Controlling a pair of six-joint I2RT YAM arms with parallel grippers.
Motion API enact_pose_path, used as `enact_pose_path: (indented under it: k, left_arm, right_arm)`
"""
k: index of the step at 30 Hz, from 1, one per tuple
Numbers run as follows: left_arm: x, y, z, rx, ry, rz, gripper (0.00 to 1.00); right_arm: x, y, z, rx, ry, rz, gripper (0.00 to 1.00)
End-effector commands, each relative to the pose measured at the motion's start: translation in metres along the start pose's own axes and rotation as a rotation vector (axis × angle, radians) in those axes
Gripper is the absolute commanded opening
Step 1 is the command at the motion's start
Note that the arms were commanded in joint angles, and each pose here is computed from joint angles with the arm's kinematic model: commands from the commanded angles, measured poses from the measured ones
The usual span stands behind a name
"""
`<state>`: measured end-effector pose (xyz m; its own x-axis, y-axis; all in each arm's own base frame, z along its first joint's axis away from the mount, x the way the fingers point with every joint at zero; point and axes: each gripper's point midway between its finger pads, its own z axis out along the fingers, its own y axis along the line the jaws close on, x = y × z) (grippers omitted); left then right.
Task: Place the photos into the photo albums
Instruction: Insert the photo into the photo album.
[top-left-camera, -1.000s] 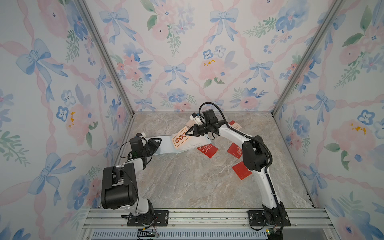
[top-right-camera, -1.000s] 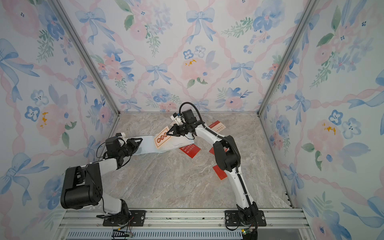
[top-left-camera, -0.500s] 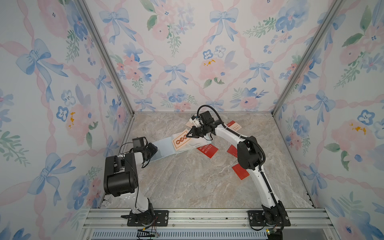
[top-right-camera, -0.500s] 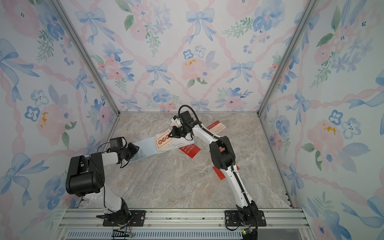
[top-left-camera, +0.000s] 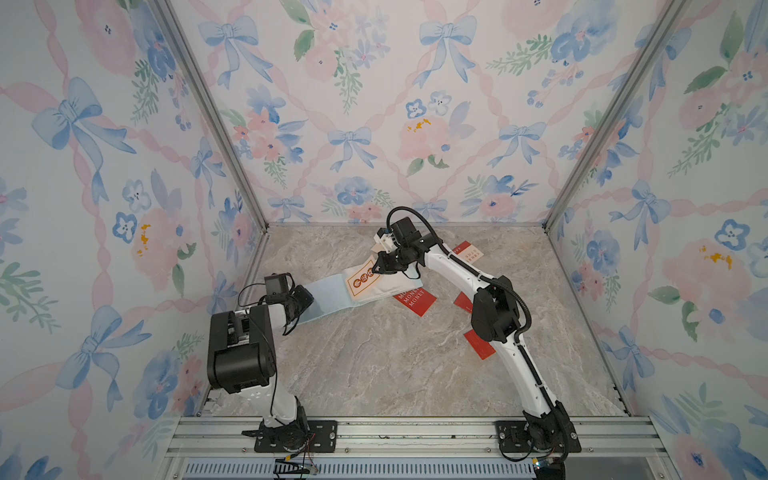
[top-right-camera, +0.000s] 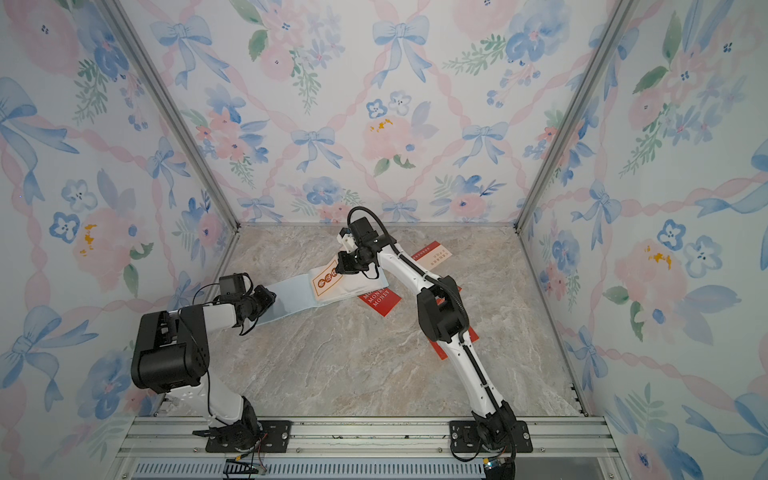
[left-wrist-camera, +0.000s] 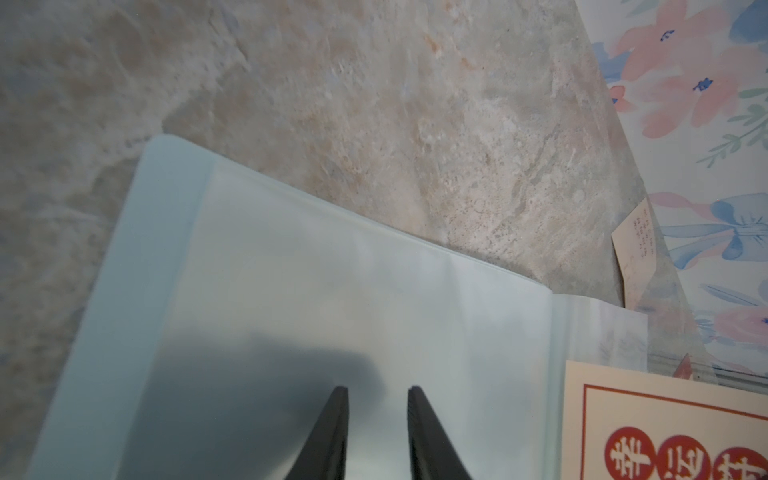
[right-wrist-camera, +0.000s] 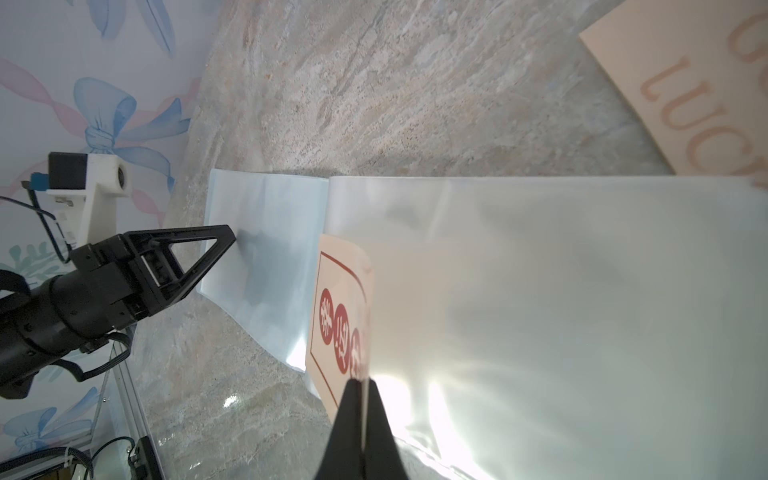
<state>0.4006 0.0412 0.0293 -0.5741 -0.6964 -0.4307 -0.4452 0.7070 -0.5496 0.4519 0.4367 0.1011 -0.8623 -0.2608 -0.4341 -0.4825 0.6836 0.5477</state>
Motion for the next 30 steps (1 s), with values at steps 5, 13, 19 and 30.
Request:
enact_pose_path:
  k: [5,13,19,30]
  left_arm:
    - [0.006,0.007,-0.008,-0.022,0.017,0.011,0.28]
    - [0.004,0.004,-0.012,-0.016,0.005,0.014,0.28]
    - [0.006,0.004,-0.012,-0.012,0.009,0.012,0.28]
    - [0.005,0.004,-0.013,-0.011,0.009,0.009,0.28]
  right_arm:
    - [0.014,-0.003,0.018,0.056,0.039,-0.003,0.0]
    - [0.0,0.0,0.004,0.095,-0.018,-0.017,0.0]
    - [0.001,0.0,0.016,0.058,-0.014,0.021,0.0]
    - [0.005,0.025,0.044,-0.042,-0.026,0.069,0.0]
